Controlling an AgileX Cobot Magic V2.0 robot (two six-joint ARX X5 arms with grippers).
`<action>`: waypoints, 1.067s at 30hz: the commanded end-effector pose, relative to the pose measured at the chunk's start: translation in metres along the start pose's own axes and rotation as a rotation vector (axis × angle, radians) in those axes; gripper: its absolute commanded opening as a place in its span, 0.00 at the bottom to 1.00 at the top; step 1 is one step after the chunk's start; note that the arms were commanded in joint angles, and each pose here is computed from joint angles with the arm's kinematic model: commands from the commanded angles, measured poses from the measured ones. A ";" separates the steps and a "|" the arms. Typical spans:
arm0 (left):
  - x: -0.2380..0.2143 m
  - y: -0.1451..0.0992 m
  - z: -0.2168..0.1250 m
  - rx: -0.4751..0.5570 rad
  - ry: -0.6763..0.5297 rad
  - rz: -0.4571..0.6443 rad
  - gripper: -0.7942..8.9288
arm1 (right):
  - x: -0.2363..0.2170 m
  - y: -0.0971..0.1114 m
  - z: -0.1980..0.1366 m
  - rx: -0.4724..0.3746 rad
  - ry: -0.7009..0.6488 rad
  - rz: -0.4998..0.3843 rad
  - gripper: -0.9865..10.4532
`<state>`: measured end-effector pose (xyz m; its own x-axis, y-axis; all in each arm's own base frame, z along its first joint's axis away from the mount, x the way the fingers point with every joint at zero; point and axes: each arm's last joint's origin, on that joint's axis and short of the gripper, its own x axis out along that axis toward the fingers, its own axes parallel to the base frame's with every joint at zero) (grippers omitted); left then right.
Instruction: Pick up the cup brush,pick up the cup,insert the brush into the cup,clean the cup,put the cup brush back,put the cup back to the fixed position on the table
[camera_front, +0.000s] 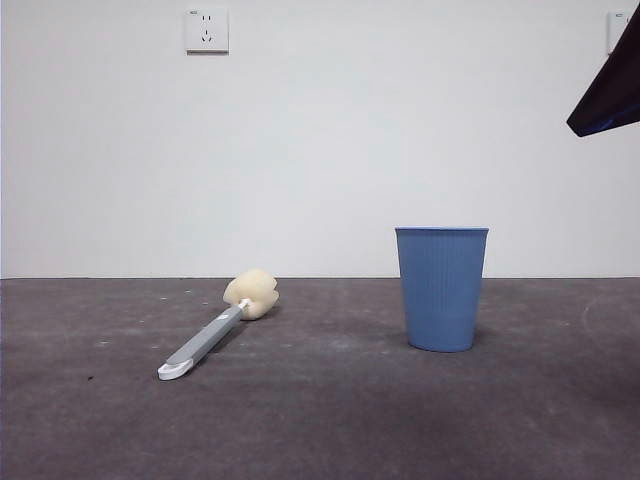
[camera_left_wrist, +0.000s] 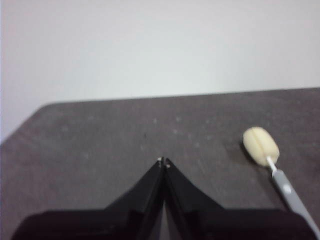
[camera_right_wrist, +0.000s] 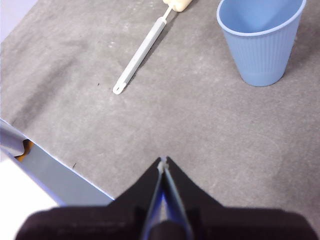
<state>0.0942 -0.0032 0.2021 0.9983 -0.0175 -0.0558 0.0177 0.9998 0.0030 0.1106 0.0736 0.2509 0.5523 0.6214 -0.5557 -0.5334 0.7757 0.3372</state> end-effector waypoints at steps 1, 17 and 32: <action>0.002 0.000 -0.016 -0.037 0.004 0.007 0.08 | 0.000 0.000 0.000 0.005 -0.002 -0.002 0.09; 0.005 0.000 -0.055 -0.085 0.126 0.006 0.08 | 0.000 0.000 0.000 0.005 -0.001 -0.002 0.09; 0.005 0.000 -0.055 -0.085 0.125 0.007 0.08 | 0.000 0.000 0.000 0.005 -0.001 -0.002 0.09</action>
<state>0.0954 -0.0032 0.1510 0.9848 -0.0185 -0.1729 0.0056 0.9972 -0.0746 0.1106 0.0736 0.2508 0.5520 0.6212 -0.5563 -0.5332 0.7759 0.3373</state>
